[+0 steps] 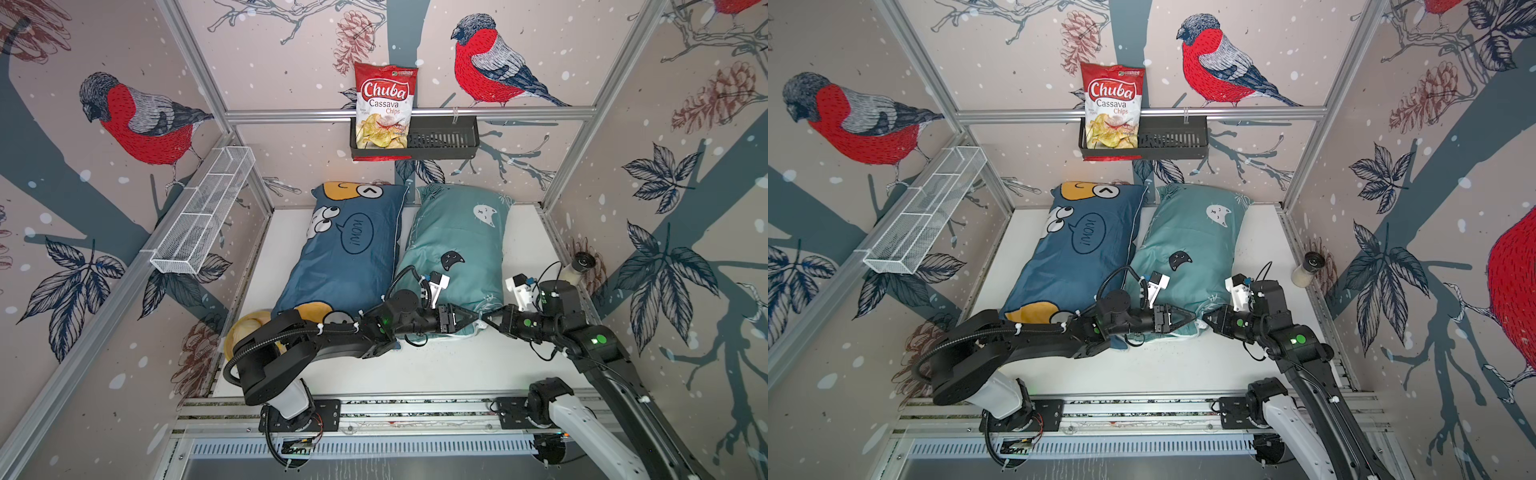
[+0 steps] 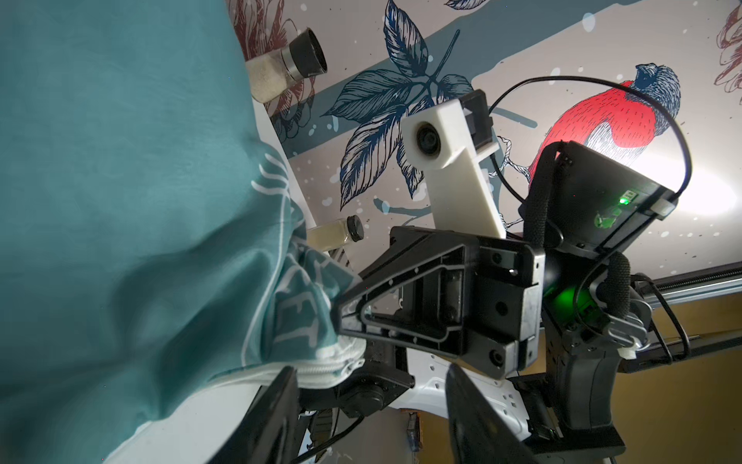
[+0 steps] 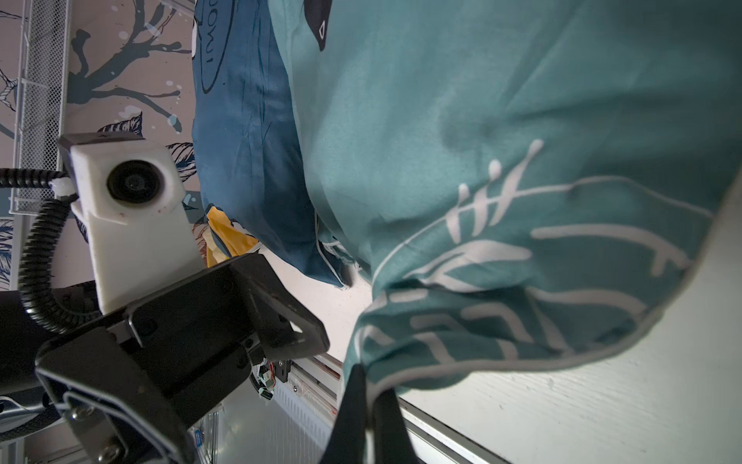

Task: Zip up pillowcases
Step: Adjust the pillowcase at the center of the board.

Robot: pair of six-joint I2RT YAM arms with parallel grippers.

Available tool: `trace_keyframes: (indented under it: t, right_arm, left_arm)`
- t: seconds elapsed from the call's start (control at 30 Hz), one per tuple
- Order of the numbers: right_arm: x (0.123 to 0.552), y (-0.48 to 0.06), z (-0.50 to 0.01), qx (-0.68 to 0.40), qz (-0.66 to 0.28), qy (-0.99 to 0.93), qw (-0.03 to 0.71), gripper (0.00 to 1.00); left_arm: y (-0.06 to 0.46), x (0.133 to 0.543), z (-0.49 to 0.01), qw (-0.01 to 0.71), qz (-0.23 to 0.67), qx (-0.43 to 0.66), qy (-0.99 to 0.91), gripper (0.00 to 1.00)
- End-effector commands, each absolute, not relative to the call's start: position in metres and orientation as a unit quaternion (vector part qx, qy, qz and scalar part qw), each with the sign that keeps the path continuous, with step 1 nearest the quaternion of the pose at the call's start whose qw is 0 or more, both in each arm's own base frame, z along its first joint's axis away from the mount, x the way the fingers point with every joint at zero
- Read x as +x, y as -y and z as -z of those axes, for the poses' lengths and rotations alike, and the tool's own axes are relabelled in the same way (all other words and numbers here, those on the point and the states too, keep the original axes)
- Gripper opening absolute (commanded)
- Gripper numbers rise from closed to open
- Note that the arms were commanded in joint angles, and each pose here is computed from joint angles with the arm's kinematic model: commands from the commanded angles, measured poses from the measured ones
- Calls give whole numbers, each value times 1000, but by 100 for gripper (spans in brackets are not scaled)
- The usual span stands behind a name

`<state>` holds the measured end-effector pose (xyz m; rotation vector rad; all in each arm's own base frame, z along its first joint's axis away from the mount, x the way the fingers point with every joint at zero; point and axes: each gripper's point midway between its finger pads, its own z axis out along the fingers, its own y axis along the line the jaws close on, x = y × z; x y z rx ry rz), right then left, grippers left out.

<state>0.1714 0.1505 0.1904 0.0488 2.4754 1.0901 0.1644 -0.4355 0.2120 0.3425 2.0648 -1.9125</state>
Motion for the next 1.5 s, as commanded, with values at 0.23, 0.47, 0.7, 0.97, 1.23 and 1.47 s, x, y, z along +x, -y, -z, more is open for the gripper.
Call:
trace_keyframes:
  t: [0.23,0.47,0.7,0.97,1.23,1.47]
  right_arm:
    - [178,-151,-195,20,-405,-886,226,0]
    - [184,-97,-178,94,-276,-920,263,0]
    - [185,-95,-174,96,-285,-917,262,0]
    - [181,-91,-175,95,-278,-918,268,0]
    - [188,-77,-178,110,-256,-916,288,0]
    - [208,-60,-195,126,-238,-904,332,0]
  left_arm:
    - [447,170,-218,159,685,124,-700,54]
    - [398,297,-240,358,520,106,-769,74]
    - [363,430,-205,435,346,100,-826,99]
    - [401,491,-158,408,335,115,-841,100]
    - [418,485,-143,375,381,91,-840,10]
    - [344,460,-182,442,378,-15,-813,0]
